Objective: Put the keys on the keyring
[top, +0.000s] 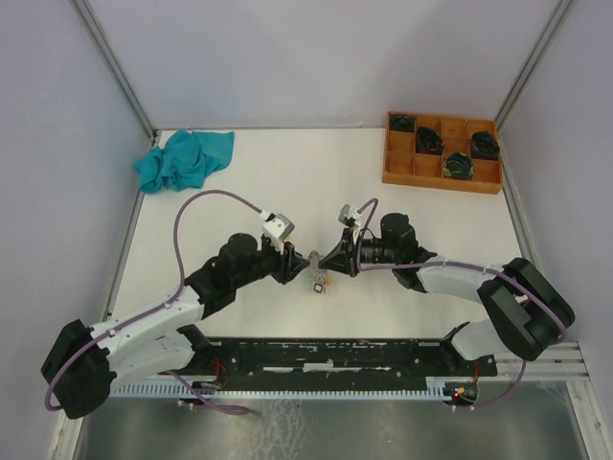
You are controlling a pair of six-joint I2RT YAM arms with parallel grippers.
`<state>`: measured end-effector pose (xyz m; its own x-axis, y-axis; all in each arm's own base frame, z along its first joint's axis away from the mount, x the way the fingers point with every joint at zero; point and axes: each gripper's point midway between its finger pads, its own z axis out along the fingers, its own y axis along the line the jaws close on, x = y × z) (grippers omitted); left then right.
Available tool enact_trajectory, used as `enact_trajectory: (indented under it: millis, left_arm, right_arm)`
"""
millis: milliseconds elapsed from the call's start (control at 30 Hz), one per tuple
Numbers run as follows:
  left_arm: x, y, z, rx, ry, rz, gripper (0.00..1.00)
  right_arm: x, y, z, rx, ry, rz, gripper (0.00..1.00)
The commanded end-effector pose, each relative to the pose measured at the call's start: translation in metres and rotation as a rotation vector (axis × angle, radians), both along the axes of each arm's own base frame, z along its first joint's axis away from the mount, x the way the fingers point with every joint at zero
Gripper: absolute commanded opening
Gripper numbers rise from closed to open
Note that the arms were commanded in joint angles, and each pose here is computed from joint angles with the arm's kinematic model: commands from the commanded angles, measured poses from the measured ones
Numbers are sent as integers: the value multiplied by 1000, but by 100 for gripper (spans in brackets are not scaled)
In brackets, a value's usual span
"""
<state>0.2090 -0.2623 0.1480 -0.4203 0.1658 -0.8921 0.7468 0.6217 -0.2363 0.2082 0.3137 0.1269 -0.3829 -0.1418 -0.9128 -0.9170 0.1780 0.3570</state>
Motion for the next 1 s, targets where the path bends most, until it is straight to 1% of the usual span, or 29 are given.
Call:
enact_trajectory:
  millis: [0, 67, 133, 300, 467, 733, 967]
  left_arm:
    - [19, 1, 58, -406, -131, 176, 39]
    - [16, 5, 61, -502, -129, 195, 39]
    - [13, 8, 60, -557, -132, 201, 39]
    - [4, 4, 61, -636, -126, 157, 38]
    - [-4, -4, 59, -665, -110, 93, 38]
    - [-2, -7, 45, -633, -83, 97, 35]
    - [-3, -15, 41, -631, -63, 64, 29]
  right_arm:
    - [6, 2, 31, 100, -57, -56, 1]
    - [7, 1, 32, 107, -52, -76, 1]
    - [7, 0, 33, 116, -43, -86, 1]
    - [8, 1, 38, 142, -31, -100, 1]
    - [8, 1, 41, 157, -27, -111, 1]
    - [8, -1, 50, 178, -32, -126, 1]
    - [6, -2, 54, 186, -34, -125, 1]
